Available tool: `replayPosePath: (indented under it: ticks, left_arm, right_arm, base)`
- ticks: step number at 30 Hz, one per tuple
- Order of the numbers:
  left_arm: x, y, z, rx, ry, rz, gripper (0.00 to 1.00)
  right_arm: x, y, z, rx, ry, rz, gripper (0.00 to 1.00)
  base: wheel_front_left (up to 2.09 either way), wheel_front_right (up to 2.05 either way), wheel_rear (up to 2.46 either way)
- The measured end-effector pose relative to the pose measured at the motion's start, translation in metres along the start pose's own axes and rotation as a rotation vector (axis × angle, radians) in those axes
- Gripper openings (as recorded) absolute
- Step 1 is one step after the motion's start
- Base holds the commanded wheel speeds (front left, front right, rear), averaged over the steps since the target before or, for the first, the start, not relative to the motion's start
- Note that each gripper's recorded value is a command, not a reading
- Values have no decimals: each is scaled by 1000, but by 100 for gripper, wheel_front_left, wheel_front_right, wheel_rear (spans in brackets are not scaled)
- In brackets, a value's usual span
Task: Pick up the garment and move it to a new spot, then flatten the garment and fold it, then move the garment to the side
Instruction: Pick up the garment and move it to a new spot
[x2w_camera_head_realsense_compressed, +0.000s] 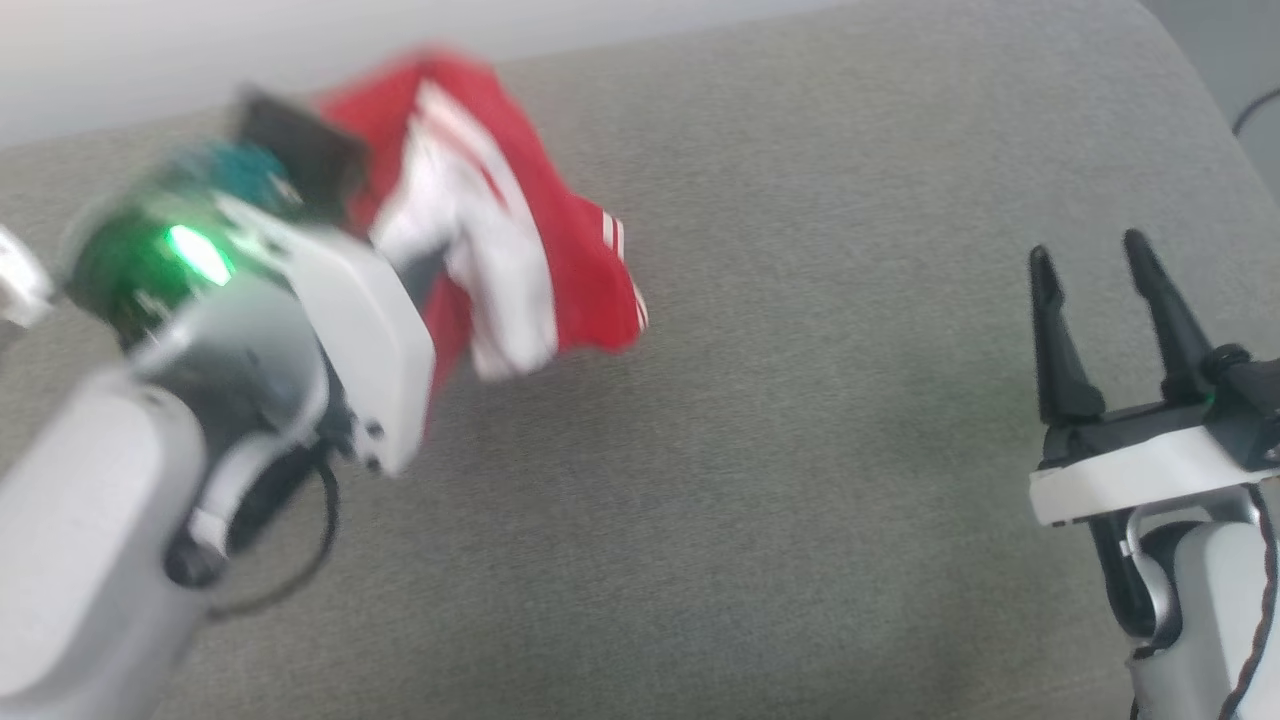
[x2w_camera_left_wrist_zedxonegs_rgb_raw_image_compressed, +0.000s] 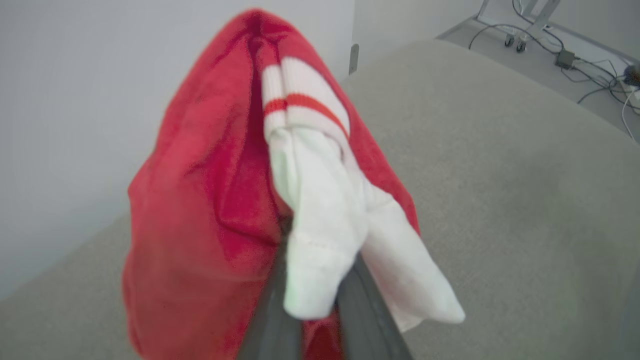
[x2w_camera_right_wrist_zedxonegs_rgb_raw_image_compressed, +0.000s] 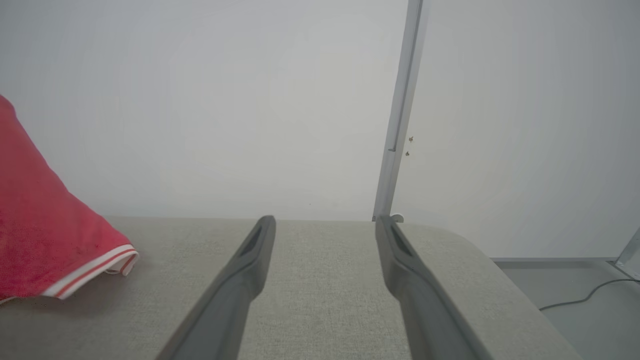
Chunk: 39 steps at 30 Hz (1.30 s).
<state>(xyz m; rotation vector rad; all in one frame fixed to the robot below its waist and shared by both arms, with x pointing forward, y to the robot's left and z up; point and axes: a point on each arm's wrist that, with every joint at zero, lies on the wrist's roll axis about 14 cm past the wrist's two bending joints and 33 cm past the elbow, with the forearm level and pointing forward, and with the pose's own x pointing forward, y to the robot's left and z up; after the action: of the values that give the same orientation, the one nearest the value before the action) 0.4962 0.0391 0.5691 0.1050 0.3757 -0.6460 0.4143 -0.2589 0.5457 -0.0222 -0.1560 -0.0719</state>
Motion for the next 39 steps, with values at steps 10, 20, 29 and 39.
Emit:
replayPosePath:
  ticks: [10, 20, 29, 39]
  left_arm:
    - [22, -28, -144, -193, 401, -75, 0]
    - [29, -35, -180, -262, 492, -111, 10]
    - [13, -12, -125, -223, 247, -55, 100]
    - [-75, 63, -79, -141, -173, 243, 100]
  right_arm:
    - [-9, -3, -19, 15, 46, -20, 100]
    - [2, 8, -23, 20, 46, 20, 100]
    - [-1, 12, -14, 4, 32, 58, 100]
    - [-10, 20, -2, 21, 15, 96, 100]
  base:
    - [0, 0, 0]
    - [0, 0, 0]
    - [0, 0, 0]
    - [0, 0, 0]
